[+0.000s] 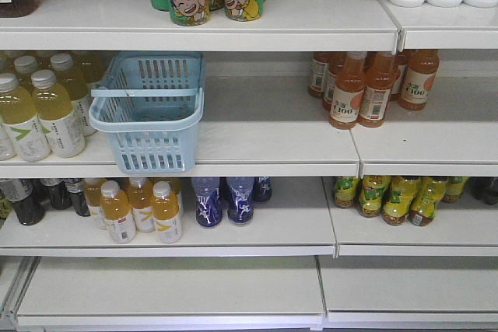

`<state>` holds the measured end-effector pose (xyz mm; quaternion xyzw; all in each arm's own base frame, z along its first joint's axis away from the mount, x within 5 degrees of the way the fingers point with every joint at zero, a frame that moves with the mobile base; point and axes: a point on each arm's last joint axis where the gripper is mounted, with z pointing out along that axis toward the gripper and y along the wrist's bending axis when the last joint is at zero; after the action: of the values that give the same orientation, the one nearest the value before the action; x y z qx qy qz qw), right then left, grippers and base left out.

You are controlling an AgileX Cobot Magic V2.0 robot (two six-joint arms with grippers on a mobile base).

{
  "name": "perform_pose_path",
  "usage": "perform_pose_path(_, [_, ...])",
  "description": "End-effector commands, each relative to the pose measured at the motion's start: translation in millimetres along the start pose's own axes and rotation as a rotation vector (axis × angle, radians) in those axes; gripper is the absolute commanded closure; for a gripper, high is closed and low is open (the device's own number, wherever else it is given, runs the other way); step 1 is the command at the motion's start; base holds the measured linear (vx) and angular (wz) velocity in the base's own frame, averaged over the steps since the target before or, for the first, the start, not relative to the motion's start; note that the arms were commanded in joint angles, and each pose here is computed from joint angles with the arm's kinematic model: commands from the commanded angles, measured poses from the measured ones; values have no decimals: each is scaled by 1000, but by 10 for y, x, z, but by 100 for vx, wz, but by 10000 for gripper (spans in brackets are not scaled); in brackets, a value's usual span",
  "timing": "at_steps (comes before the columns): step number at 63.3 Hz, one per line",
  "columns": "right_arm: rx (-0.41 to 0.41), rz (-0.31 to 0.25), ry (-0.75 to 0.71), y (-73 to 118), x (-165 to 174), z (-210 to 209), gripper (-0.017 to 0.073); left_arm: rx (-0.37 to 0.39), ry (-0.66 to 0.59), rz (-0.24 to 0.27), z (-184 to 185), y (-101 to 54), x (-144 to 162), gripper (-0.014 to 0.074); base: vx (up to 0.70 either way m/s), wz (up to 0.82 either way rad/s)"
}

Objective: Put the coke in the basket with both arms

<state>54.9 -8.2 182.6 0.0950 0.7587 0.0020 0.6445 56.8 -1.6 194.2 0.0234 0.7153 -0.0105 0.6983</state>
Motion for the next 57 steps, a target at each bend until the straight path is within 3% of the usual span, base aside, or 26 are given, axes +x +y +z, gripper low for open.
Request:
perform_pose_path(1, [-13,-7,-73,10,-32,-5,561,29,-88,-4,-13,-24,-78,600,1,0])
perform_pose_path(57, [-13,-7,-73,10,-32,-5,561,30,-92,-4,-13,-25,-81,600,0,0])
